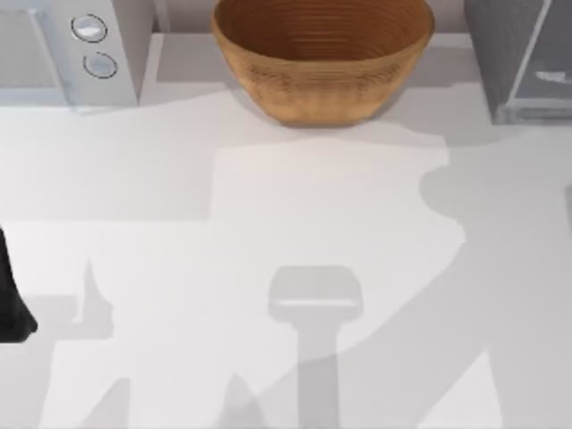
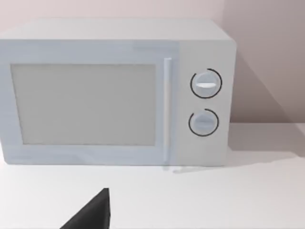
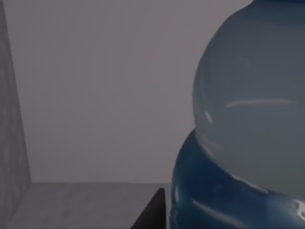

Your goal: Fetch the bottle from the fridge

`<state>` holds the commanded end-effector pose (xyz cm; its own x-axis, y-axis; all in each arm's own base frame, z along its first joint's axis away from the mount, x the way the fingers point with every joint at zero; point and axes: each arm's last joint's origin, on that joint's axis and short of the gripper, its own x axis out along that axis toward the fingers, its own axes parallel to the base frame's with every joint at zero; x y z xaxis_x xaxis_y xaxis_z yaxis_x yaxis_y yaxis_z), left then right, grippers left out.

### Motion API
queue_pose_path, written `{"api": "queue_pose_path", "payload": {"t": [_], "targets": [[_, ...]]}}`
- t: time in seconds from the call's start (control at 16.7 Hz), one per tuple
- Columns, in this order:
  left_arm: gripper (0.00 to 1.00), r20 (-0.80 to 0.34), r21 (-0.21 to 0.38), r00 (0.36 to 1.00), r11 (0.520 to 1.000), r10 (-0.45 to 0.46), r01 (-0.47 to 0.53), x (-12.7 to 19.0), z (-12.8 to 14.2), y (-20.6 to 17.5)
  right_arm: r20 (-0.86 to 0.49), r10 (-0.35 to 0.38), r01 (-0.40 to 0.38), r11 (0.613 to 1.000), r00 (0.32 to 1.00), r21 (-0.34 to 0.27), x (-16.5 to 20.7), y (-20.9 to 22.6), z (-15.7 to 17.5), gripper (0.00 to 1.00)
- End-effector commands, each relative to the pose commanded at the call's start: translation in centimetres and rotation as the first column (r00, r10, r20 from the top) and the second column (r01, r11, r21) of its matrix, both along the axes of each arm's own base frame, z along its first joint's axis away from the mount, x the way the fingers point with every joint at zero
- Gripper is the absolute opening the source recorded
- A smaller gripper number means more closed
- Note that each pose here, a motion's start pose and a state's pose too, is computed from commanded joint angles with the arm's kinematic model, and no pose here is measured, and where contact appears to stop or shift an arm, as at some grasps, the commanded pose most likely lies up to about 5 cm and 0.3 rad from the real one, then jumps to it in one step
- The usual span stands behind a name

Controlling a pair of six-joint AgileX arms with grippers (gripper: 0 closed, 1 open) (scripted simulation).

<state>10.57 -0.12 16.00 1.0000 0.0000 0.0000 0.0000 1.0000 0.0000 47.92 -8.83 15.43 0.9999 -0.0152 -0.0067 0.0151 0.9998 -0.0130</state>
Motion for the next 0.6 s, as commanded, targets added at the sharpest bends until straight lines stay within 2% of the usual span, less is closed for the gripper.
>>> {"api": "queue_pose_path", "payload": {"t": [0.36,0.6], "targets": [[1.0,0.0,0.0,1.0,1.0,0.0,0.0,0.0,0.0,0.0,0.001,0.005,-0.005,1.0,1.0,0.001,-0.3,0.1,0.4,0.0],[1.0,0.0,0.0,1.0,1.0,0.0,0.0,0.0,0.0,0.0,0.006,0.011,-0.011,1.0,1.0,-0.001,-3.2,0.1,0.6,0.0]]}}
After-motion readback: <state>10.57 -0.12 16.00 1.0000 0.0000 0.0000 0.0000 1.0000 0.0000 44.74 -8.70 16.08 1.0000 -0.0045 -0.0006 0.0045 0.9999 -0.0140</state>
